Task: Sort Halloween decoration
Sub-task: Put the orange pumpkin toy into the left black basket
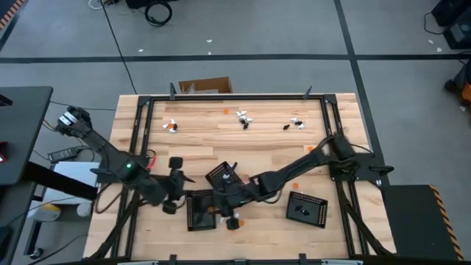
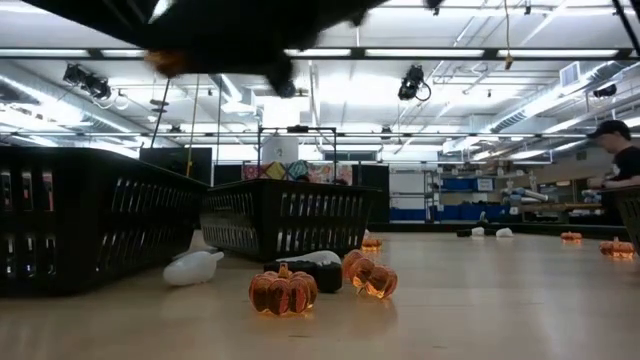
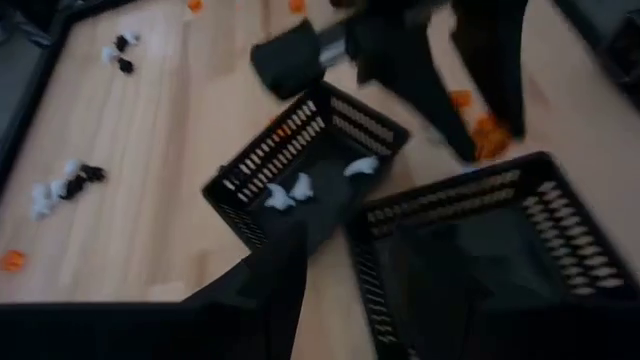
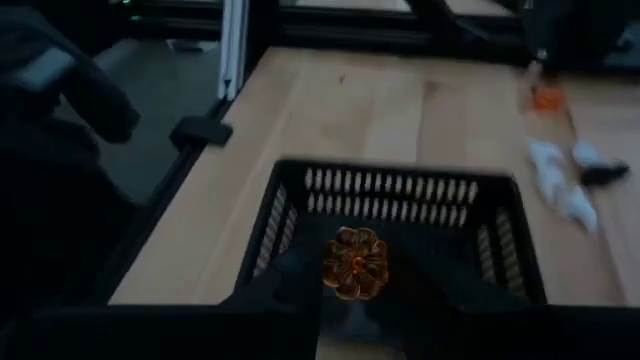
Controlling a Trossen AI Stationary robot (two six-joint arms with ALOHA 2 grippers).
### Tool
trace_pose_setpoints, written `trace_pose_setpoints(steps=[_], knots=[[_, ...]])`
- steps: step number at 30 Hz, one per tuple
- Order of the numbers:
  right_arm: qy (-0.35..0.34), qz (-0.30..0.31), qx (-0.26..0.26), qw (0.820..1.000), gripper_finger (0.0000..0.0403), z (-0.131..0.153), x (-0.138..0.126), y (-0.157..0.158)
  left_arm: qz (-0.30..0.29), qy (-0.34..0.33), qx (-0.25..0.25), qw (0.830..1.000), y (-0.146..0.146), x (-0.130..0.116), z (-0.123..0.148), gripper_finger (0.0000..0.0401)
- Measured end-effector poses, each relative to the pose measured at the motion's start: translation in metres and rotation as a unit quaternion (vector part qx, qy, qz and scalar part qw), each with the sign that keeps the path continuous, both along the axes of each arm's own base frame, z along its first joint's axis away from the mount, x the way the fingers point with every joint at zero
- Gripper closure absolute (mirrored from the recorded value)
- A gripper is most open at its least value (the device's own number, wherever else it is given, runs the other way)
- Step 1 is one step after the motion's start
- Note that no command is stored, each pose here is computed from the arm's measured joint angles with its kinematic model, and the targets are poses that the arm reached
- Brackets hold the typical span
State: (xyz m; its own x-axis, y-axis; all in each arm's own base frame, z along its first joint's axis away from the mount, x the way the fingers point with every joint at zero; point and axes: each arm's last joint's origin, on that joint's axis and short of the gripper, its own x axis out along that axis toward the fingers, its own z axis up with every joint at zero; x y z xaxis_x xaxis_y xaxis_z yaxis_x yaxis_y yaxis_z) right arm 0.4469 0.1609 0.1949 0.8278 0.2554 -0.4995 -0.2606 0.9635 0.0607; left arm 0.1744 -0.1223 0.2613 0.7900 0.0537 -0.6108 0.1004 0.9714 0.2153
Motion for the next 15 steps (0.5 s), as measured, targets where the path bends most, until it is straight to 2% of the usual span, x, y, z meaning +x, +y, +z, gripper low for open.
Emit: trace_pose_setpoints(steps=[4, 8, 15], knots=[[0.010, 0.020, -0.025, 0.999, 0.0300, -0.011, 0.031, 0.011, -0.014, 0.010, -0.022, 1.000, -0.010, -0.013, -0.001, 0.0246], [0.057, 0.023, -0.068, 0.996, 0.0293, -0.025, 0.048, 0.013, -0.019, 0.021, -0.037, 0.999, -0.018, -0.021, -0.003, 0.0246], [0.092, 0.012, -0.060, 0.994, 0.0225, -0.021, 0.058, 0.002, -0.019, 0.017, -0.051, 0.998, -0.027, -0.028, -0.005, 0.0246]])
